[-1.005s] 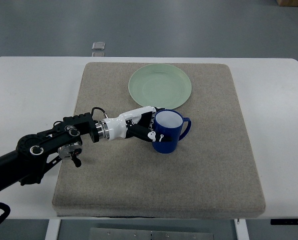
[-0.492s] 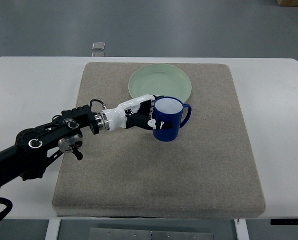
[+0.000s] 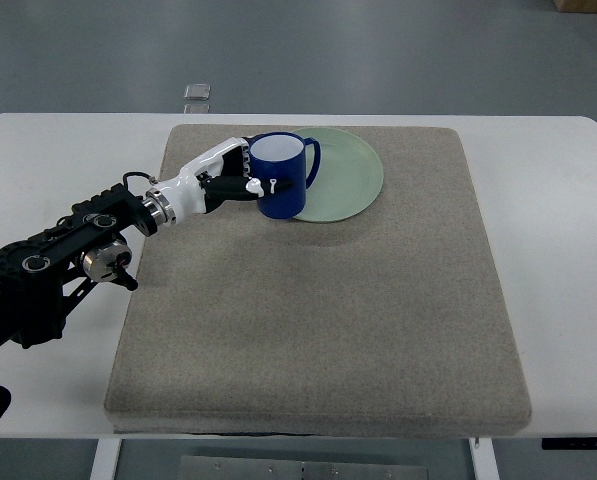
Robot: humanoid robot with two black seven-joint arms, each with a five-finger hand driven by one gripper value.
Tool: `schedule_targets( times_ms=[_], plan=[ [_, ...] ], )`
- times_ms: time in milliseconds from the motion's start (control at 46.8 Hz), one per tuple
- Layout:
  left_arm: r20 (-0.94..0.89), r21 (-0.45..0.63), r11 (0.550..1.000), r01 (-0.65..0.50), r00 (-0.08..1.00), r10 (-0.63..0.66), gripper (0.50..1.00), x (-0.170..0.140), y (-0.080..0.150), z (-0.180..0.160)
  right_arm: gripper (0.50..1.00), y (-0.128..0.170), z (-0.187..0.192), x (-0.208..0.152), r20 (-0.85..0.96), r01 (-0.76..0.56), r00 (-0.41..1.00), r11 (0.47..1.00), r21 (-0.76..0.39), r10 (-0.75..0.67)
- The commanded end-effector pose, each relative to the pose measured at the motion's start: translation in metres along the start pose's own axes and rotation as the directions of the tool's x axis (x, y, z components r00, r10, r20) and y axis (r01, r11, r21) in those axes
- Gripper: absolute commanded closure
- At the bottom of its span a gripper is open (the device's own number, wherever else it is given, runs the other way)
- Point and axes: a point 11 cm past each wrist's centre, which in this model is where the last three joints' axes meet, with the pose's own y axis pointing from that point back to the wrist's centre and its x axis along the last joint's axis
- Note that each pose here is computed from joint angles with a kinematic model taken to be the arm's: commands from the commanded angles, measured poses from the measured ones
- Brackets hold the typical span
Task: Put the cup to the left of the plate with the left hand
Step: 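Lift the blue mug and carry it past the plate toward the left arm, then lower the blue mug onto the mat and open the left hand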
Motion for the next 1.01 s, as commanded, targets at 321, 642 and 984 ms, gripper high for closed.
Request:
schedule_targets(
  times_ms=[321,642,984],
  plan=[
    [0.13,-0.051,0.968,-0.245,0.96,0.25,1.0,0.064,0.028,0.011,0.566,0.0,0.0,0.0,0.001,0.001,1.0,1.0,0.0,-0.001],
    [0.138,-0.082,0.952,-0.296,0.942,0.305,1.0,0.081,0.042,0.001,0.566,0.0,0.0,0.0,-0.001,-0.001,1.0,1.0,0.0,0.001],
    [0.134,-0.076,0.945,-0.319,0.935,0.327,1.0,0.085,0.045,-0.011,0.566,0.0,0.0,0.0,-0.001,0.001,1.0,1.0,0.0,-0.001]
  ],
)
